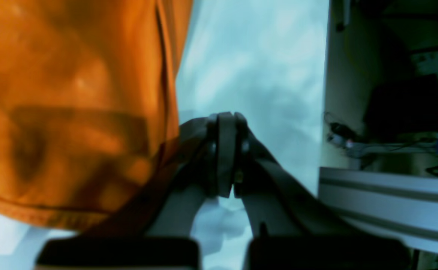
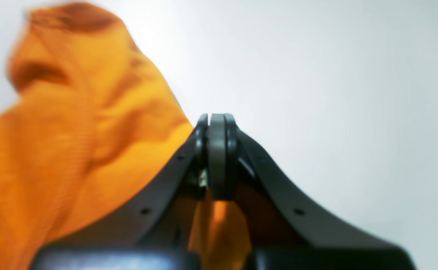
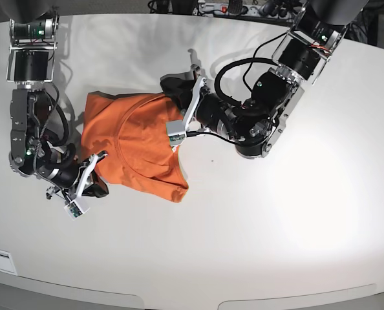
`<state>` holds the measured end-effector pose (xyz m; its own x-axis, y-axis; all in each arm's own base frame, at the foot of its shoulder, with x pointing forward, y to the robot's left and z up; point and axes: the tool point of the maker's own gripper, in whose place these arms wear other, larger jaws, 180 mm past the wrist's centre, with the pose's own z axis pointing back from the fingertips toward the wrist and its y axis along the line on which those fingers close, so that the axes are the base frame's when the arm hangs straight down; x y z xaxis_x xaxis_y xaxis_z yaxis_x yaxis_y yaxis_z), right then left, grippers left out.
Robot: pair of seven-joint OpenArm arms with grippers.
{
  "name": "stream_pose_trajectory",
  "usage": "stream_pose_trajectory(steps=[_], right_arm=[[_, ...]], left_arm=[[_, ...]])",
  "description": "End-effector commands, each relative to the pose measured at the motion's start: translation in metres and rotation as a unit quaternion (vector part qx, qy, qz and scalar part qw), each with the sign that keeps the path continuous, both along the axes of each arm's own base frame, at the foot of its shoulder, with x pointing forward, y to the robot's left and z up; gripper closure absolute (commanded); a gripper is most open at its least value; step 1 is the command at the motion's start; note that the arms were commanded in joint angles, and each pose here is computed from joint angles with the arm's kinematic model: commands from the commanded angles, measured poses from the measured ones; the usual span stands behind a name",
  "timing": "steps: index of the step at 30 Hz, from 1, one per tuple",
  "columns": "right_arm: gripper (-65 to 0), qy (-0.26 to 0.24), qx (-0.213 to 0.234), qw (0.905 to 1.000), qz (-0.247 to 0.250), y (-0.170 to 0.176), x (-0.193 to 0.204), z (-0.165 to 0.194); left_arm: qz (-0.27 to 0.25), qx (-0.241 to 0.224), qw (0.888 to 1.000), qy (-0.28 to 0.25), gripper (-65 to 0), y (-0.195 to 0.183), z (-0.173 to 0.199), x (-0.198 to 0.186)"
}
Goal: Fold the T-shirt properly
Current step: 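Grasp opposite sides of the bundle with both grippers and square it, then release the bundle and lift both grippers away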
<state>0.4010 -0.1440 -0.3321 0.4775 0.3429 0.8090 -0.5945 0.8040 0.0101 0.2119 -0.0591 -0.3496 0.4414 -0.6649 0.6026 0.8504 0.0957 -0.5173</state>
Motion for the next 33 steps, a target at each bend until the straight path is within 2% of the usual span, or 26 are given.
stream_pose_trajectory(steps=[1, 6, 12, 16, 21, 27, 33], right_arm=[[0.0, -0.019, 0.007, 0.9998, 0.005, 0.002, 0.013, 0.014], [0.0, 0.022, -0.02, 0.9992, 0.028, 0.005, 0.003, -0.012], [0.0, 0.032, -0.036, 0.9984, 0.028, -0.014, -0.009, -0.013], [0.0, 0.055, -0.023, 0.9976, 0.034, -0.022, -0.037, -0.018], [0.0, 0.051, -0.023, 0.9977, 0.037, -0.024, -0.071, -0.017], [0.0, 0.051, -0.02, 0.9984, 0.017, -0.035, -0.11, -0.017], [0.0, 0.078, 0.003, 0.9967, -0.021, -0.039, -0.147, -0.033]], left_arm=[[0.0, -0.012, 1.0, -0.024, 0.0, -0.004, 0.013, 0.011], [0.017, 0.066, 0.994, -0.084, 0.0, 0.014, -0.011, 0.032], [0.062, 0.092, 0.982, -0.152, 0.0, 0.028, -0.022, 0.062], [0.076, 0.102, 0.975, -0.183, 0.0, 0.037, -0.024, 0.074], [0.118, 0.121, 0.961, -0.217, 0.0, 0.051, -0.029, 0.102], [0.152, 0.112, 0.954, -0.235, 0.0, 0.057, -0.033, 0.129], [0.178, 0.059, 0.94, -0.286, 0.0, 0.039, -0.023, 0.162]])
